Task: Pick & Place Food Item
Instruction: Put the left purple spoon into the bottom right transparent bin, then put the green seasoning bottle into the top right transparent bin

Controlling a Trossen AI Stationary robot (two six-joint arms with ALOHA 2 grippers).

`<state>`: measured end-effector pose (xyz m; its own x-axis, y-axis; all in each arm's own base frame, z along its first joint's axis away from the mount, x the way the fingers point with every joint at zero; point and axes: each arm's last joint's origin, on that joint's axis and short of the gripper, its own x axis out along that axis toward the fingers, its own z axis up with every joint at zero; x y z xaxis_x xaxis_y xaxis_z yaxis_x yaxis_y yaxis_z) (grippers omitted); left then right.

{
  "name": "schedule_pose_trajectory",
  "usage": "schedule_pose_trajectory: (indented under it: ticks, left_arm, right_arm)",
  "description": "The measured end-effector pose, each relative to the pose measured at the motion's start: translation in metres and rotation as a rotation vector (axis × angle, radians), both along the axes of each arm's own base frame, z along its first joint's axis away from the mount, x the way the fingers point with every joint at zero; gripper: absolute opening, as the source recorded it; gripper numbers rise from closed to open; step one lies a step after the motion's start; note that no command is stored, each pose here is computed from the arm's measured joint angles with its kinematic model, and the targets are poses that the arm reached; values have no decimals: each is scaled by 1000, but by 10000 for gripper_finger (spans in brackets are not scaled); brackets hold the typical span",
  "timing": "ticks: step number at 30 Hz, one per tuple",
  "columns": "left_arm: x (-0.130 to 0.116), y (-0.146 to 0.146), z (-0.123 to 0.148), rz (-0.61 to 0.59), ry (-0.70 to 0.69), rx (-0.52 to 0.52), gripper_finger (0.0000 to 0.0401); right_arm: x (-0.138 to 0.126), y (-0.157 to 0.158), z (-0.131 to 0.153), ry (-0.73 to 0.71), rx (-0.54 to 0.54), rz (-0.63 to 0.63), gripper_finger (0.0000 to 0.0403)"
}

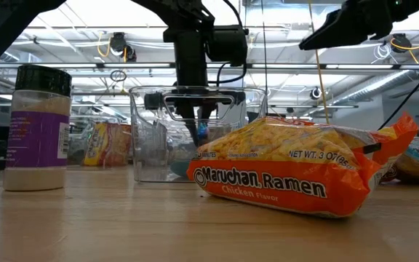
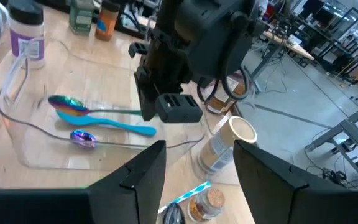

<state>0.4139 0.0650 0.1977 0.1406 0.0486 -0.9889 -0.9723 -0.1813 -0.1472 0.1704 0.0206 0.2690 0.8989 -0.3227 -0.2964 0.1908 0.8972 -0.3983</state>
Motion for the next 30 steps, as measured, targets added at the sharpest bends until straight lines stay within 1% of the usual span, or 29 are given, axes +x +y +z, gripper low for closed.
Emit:
schedule_pose_trajectory:
  ticks: [3,7,10,17,21,23,26,30]
  left_arm:
    - [1,0,0,-16,-12,4,11]
    - [2,2,0,-19,-26,8,38]
    - [3,2,0,-23,-32,12,48]
    - [4,3,1,-70,-41,27,50]
    - [3,5,5,-88,-60,6,50]
    - [1,6,12,-108,-82,-8,51]
    - [0,5,28,-167,-147,3,51]
    - [-6,-2,61,-271,-254,83,51]
  right_arm:
    - [0,0,1,-6,-10,4,180]
    - [0,0,1,1,-28,10,180]
    - [0,0,1,0,-26,9,180]
    - [-1,0,1,1,-26,9,180]
    - [-1,0,1,4,-35,12,180]
    - [-1,0,1,10,-53,17,180]
    - [-1,0,1,17,-74,23,180]
    - [-1,0,1,18,-76,22,180]
